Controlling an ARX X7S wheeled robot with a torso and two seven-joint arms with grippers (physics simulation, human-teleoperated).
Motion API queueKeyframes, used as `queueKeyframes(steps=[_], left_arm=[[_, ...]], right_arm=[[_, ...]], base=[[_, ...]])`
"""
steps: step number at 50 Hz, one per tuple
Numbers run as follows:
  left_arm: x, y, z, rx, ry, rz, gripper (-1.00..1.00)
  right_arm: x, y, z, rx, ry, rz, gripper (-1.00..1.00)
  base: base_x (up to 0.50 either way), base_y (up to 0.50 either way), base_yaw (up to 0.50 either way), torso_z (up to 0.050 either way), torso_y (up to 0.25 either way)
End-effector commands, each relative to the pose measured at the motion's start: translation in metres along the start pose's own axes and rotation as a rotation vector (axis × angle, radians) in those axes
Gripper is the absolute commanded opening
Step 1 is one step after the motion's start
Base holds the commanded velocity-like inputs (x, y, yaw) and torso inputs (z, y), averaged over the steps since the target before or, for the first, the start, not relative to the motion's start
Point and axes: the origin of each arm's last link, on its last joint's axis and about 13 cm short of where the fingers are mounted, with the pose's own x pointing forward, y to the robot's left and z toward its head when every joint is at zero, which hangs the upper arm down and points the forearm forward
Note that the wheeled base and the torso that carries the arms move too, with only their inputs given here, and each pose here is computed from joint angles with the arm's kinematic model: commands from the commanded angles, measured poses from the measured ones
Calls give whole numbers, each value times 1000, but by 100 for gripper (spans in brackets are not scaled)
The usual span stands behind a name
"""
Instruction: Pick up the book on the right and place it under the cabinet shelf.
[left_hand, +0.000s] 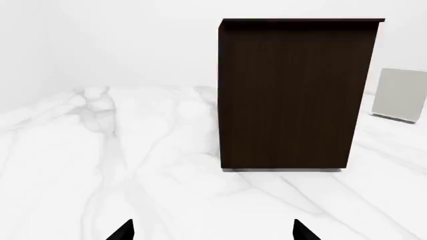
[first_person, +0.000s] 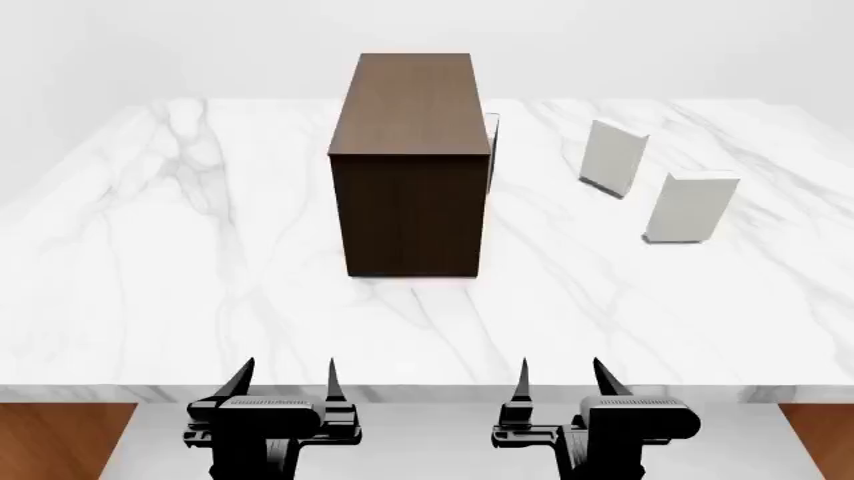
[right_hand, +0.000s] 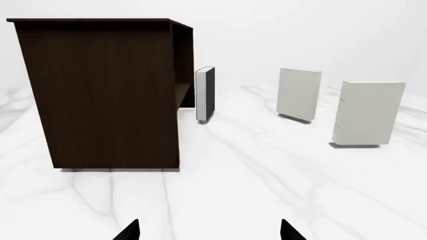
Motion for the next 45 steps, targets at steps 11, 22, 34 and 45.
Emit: queueKeyframes(steps=[11, 22, 34, 45], left_arm=[[10, -2, 68, 14, -94, -11, 100], [24, -2, 115, 7, -169, -40, 100], [37, 3, 147, 38, -232, -28, 100], [46, 6, 168, 36, -269, -8, 100]], right_arm=[[10, -6, 85, -23, -98, 60, 100], [25, -13, 142, -86, -195, 74, 100], [40, -20, 187, -130, -284, 64, 100], [47, -26, 216, -147, -344, 40, 100]], base=[[0, 0, 0, 0, 0], [0, 0, 0, 0, 0], [0, 0, 0, 0, 0], [0, 0, 0, 0, 0]])
